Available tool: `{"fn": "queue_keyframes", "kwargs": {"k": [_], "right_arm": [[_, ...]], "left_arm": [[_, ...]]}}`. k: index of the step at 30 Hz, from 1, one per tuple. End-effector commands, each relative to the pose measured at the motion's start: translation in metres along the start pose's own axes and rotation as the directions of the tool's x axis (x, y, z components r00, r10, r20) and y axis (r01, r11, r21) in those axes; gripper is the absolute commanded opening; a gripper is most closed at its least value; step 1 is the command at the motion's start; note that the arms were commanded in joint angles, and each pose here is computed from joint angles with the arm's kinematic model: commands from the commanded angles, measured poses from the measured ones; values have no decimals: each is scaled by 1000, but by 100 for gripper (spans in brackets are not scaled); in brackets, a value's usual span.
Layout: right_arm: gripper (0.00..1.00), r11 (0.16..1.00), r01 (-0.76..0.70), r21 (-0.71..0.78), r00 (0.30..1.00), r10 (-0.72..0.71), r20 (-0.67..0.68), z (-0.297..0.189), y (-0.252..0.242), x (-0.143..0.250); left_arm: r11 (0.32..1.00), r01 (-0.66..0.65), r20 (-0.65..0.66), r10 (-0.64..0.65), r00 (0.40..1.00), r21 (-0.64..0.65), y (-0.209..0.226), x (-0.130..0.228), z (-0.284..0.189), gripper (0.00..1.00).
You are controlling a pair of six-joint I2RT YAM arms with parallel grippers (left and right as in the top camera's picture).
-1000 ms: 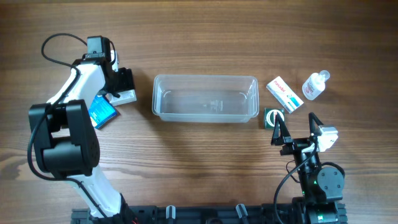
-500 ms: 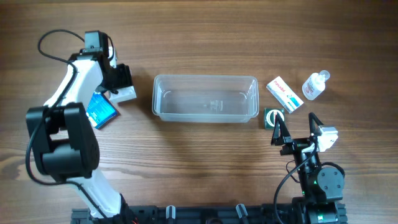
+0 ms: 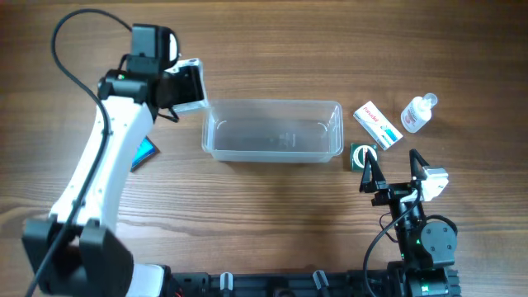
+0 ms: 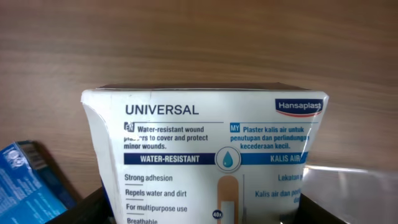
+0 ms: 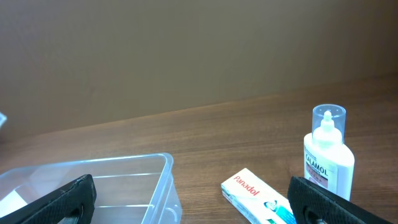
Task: Pack container
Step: 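Carry the pack into the clear container and lower it upright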
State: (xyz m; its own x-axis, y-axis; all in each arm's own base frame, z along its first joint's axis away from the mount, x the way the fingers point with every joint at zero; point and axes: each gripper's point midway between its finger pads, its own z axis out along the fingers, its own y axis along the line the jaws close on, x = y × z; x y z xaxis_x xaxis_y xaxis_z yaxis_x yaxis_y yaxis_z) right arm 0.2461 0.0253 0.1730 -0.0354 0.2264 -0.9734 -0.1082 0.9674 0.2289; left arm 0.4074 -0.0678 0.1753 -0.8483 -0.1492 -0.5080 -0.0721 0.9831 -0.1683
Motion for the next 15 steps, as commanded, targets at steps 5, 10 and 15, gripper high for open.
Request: {"fn": "queue_keyframes", "kwargs": {"k": [5,10,15], "right_arm": [[100,1000,-8,-11,1000,8,0,0,2,0],[100,1000,-8,-11,1000,8,0,0,2,0],[100,1000,-8,-11,1000,8,0,0,2,0]], "left_arm": [[999,-2,-36,4,999,45,-47,23,-22,68],[996,-75,-81,78,994,50,-70,42,-11,69],[994,-107,-140,110,984,30,-75,58,7,69]]}}
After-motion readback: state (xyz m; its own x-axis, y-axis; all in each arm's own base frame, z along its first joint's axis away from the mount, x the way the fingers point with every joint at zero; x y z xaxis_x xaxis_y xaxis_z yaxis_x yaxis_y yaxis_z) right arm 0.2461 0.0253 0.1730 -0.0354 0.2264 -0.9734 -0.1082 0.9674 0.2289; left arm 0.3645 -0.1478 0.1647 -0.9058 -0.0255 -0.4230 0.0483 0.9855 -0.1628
